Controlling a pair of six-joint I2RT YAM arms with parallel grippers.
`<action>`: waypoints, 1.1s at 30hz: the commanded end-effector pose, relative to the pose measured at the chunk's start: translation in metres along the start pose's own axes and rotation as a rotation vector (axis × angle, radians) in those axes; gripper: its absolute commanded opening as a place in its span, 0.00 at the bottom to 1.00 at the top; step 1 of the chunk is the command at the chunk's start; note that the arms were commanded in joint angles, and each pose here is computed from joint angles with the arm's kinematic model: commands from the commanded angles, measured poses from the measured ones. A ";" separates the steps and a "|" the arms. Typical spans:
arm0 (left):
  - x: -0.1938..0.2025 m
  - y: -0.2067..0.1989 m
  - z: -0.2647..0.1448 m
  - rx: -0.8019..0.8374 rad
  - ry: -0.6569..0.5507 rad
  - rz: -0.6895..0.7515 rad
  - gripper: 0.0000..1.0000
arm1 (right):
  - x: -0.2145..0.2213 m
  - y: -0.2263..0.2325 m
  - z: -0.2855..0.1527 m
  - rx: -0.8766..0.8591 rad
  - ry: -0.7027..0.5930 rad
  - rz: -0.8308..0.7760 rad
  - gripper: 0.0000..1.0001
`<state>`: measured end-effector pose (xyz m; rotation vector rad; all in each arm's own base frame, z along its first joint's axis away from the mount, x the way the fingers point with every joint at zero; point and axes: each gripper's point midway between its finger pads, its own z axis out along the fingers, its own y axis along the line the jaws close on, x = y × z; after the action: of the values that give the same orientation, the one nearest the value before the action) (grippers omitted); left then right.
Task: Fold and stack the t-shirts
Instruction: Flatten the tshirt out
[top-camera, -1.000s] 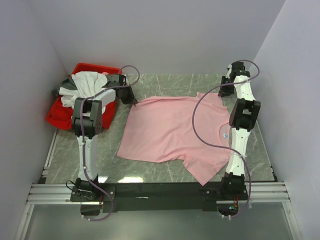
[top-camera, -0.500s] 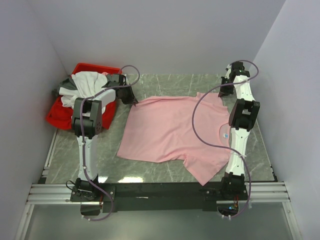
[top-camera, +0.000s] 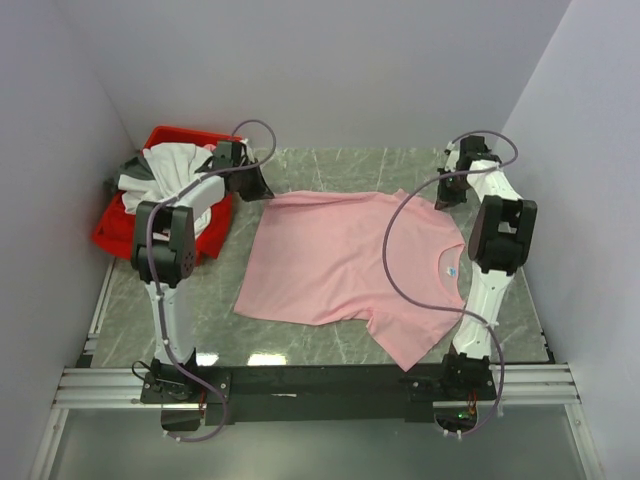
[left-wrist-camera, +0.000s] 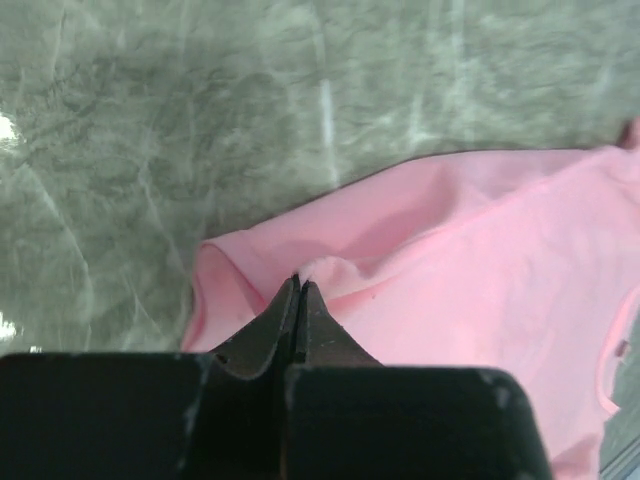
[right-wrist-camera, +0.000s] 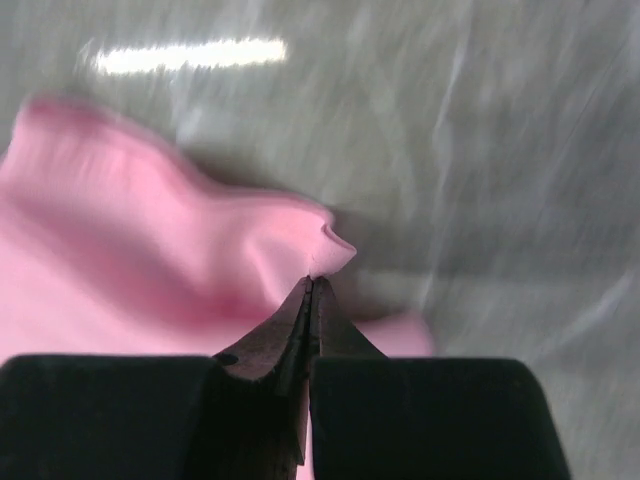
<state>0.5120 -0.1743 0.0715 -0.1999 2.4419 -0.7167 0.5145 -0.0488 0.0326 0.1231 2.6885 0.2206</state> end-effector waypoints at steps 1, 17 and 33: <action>-0.043 -0.041 -0.047 0.086 -0.148 0.083 0.00 | -0.026 0.039 -0.065 -0.033 -0.192 -0.157 0.00; -0.147 -0.170 -0.275 0.261 -0.688 0.257 0.00 | -0.056 0.129 -0.434 0.002 -0.865 -0.453 0.00; -0.106 -0.281 -0.642 0.612 -1.389 0.353 0.01 | 0.035 0.143 -0.738 0.206 -1.638 -0.463 0.00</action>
<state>0.2441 -0.0987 0.6997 0.0357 0.9268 -0.7163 0.1728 0.0030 0.6883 -0.2288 1.0827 -0.2074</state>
